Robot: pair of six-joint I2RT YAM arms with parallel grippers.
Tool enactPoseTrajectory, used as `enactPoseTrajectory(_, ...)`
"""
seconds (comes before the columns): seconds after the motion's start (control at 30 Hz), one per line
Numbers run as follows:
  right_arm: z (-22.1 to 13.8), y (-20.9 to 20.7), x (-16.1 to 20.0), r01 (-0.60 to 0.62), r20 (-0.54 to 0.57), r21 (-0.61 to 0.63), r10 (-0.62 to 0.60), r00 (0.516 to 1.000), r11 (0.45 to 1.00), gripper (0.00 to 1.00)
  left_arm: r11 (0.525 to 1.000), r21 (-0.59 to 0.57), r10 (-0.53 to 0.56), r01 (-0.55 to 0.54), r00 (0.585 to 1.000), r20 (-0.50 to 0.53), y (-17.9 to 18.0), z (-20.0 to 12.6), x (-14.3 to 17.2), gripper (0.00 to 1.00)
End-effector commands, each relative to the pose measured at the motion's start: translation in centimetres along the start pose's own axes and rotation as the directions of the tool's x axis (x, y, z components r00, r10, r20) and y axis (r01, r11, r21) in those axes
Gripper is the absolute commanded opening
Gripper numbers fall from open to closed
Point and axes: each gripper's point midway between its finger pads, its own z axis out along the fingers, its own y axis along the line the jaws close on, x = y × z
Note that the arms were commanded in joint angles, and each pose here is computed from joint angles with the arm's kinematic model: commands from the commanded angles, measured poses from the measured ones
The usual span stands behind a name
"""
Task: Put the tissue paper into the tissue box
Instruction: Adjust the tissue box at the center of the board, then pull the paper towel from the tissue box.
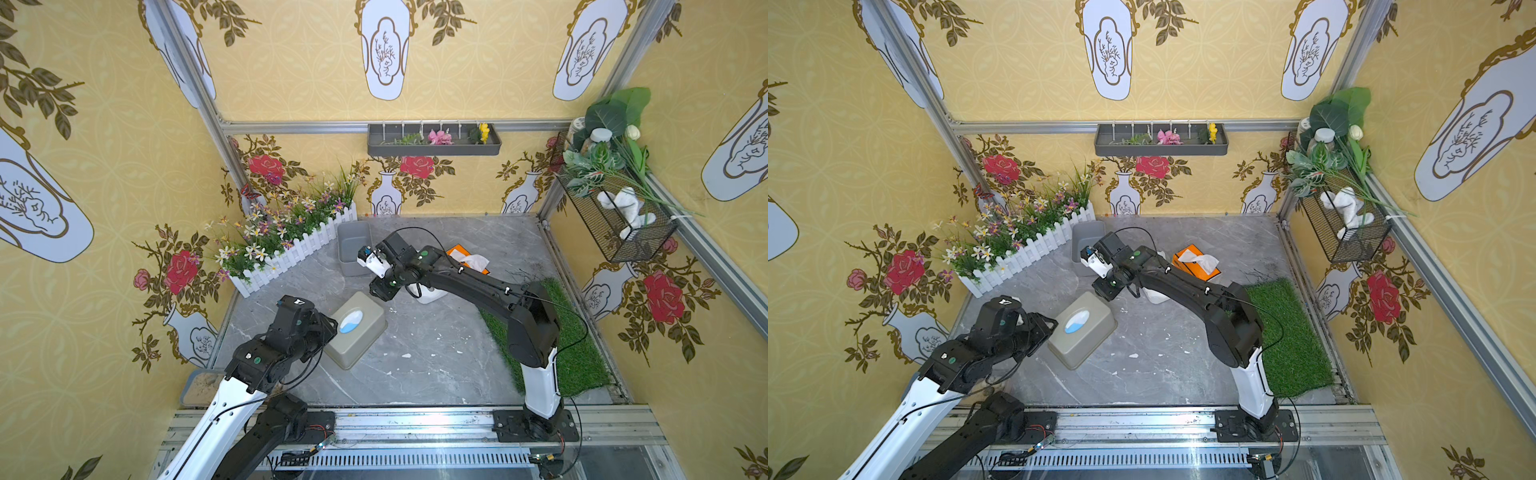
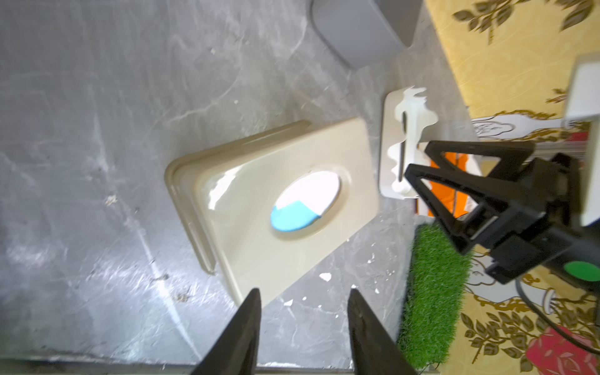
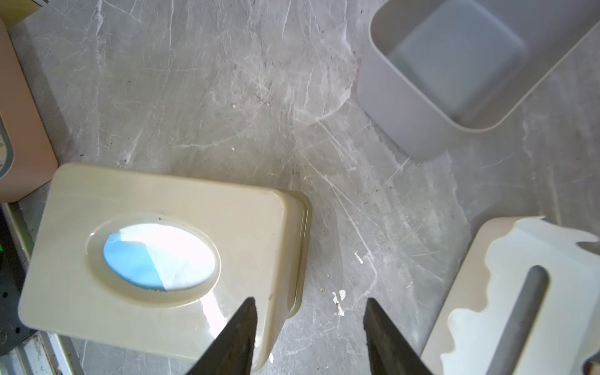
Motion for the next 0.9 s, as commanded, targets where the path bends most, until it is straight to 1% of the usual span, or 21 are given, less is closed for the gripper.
enactPoseTrajectory(0.0,0.3,1.5,1.3,0.088,-0.086,0.002,-0.087,0.992,0.996,0.55,0.999,-0.020,0.048,-0.048,0.999,0.016,-0.2,1.1,-0.8,0.47)
enactPoseTrajectory(0.1,0.5,4.3,1.2,0.159,-0.086,-0.070,-0.165,0.982,0.985,0.55,0.999,-0.041,0.032,-0.032,0.999,-0.007,0.1,2.9,-0.6,0.48)
enactPoseTrajectory(0.2,1.1,6.8,1.5,0.228,-0.121,-0.114,-0.241,0.963,0.967,0.54,0.999,-0.013,-0.034,0.035,0.999,0.028,0.5,3.6,-1.3,0.49)
enactPoseTrajectory(0.27,1.3,7.9,1.5,0.245,-0.122,-0.136,-0.262,0.957,0.960,0.54,0.994,0.011,-0.107,0.107,0.994,0.037,1.2,3.8,-1.8,0.49)
enactPoseTrajectory(0.37,1.7,9.2,1.2,0.240,-0.109,-0.165,-0.259,0.960,0.957,0.54,0.979,0.044,-0.202,0.200,0.977,0.066,2.6,3.4,-2.8,0.50)
enactPoseTrajectory(0.43,2.4,9.8,1.3,0.241,-0.124,-0.172,-0.264,0.956,0.955,0.53,0.968,0.052,-0.247,0.244,0.966,0.072,3.4,3.2,-3.2,0.52)
enactPoseTrajectory(0.5,3.1,10.4,1.6,0.249,-0.143,-0.179,-0.276,0.951,0.952,0.52,0.956,0.059,-0.290,0.286,0.956,0.056,4.0,3.4,-3.3,0.52)
enactPoseTrajectory(0.57,3.5,10.4,1.7,0.247,-0.159,-0.175,-0.275,0.948,0.953,0.51,0.950,0.054,-0.309,0.307,0.950,0.038,4.3,3.7,-3.2,0.52)
enactPoseTrajectory(0.63,3.9,10.2,1.8,0.235,-0.173,-0.155,-0.261,0.950,0.960,0.49,0.952,0.048,-0.303,0.301,0.953,0.028,4.3,4.0,-3.3,0.52)
enactPoseTrajectory(0.87,4.6,9.8,1.8,0.184,-0.217,-0.114,-0.205,0.955,0.976,0.44,0.969,0.016,-0.247,0.247,0.969,0.016,4.3,4.5,-3.5,0.52)
